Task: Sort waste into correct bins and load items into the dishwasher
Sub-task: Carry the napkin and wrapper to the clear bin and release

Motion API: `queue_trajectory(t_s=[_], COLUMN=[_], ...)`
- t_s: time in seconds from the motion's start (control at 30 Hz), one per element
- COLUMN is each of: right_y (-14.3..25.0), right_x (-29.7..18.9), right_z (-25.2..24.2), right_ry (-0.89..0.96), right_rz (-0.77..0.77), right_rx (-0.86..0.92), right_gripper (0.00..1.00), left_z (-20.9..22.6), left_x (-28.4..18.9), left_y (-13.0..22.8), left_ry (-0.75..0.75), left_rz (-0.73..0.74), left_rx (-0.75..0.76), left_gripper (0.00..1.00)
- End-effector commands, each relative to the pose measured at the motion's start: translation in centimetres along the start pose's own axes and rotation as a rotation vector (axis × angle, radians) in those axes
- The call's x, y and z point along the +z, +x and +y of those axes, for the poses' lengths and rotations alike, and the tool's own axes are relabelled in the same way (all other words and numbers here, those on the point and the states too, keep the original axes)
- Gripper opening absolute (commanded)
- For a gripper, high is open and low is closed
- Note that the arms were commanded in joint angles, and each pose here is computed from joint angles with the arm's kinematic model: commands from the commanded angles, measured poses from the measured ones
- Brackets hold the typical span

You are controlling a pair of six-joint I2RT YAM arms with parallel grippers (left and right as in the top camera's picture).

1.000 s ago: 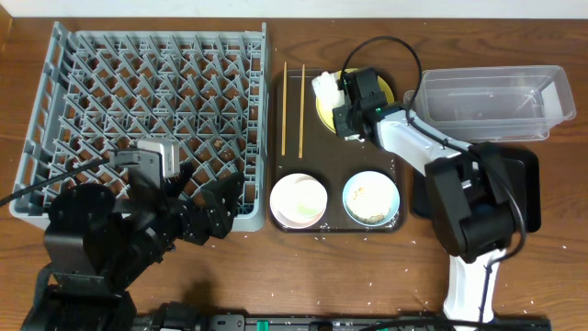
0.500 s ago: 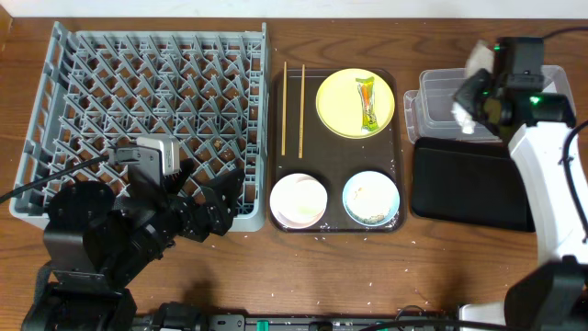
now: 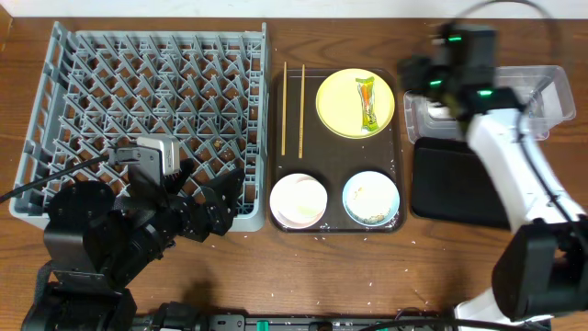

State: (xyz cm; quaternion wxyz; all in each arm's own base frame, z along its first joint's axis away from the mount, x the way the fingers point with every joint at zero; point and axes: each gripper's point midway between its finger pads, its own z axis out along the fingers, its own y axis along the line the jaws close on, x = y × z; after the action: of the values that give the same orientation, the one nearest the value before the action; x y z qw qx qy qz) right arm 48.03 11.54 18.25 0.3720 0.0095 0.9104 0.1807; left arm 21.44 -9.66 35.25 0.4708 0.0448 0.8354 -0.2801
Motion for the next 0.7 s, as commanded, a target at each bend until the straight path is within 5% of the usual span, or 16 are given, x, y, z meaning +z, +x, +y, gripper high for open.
queue_trajectory(t_s=[0.0,0.33,0.37,0.43,0.67], right_y=[1.5,8.2,8.9,9.4,3.9], right_x=[2.8,13.6,14.0,13.8,3.7], right_z=[0.7,-4.8,-5.1,-5.2,-3.4], right_ry=[0.146,0.379,0.383,0.388,0.32], right_rz=[0.007,0.082,0.101,0.119,0.056], right_rx=[-0.214,-0.26,-0.262,-0.241,0.094], right_gripper=[0.54,0.54,0.5,0.01,0.01], left_z=[-0.5,-0.5,-0.5,-0.5,-0.5], left_x=[-0.5,-0.5,-0.5,-0.5,-0.5], left_y=[-0.6,-0.6,-0.6,-0.6,-0.6], left_ry=[0.014,0.014,0.014,0.014,0.014], left_rz=[-0.02,-0.02,-0.02,-0.02,-0.02], left_rx=[0.018,0.018,0.018,0.018,0.018], left_gripper=[0.93,0.93,0.94,0.93,0.93])
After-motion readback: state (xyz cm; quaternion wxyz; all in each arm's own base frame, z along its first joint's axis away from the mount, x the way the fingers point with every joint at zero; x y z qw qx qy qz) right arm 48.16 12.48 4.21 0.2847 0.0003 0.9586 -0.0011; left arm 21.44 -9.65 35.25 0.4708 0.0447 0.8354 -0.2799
